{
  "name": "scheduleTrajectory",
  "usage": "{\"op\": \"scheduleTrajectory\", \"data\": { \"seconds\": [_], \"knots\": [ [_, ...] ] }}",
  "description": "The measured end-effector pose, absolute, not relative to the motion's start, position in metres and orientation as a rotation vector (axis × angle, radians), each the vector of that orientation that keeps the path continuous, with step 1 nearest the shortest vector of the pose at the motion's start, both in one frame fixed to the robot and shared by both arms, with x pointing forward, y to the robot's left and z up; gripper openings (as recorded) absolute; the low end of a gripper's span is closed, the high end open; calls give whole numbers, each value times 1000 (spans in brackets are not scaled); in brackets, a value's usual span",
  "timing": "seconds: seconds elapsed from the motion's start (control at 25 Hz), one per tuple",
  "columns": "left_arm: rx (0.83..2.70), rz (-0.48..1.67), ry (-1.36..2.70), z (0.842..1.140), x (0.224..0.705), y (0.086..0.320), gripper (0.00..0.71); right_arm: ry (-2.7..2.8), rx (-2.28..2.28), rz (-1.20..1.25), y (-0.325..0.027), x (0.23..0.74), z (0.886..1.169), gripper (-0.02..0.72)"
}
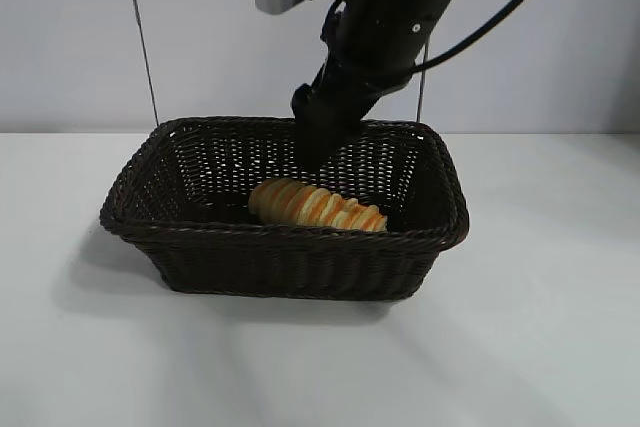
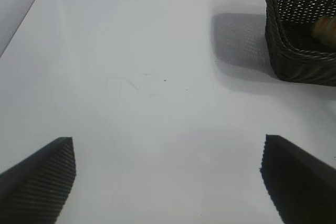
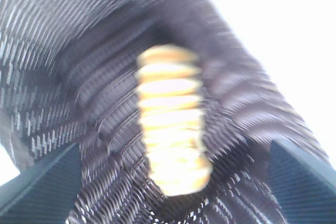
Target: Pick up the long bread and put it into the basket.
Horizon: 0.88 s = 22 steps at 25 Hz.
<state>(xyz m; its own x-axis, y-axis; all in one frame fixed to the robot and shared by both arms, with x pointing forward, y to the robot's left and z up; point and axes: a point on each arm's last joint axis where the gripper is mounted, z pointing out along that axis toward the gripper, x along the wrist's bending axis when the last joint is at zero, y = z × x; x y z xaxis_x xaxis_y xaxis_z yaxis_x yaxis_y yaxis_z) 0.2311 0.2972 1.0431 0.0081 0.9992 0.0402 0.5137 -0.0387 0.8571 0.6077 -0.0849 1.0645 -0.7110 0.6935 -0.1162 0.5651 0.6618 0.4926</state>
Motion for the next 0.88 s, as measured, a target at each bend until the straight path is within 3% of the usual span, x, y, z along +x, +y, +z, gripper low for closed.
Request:
{"op": "scheduleTrajectory", "data": {
  "seconds": [0.36,0.88],
  "knots": [
    [1628,937,1578,1043,231,297,691,2374,1296,567,-114,623,1109,694],
    [1628,936,1579,1043,231,297,691,2077,1743,368,-274,658,1109,694]
  ]
}}
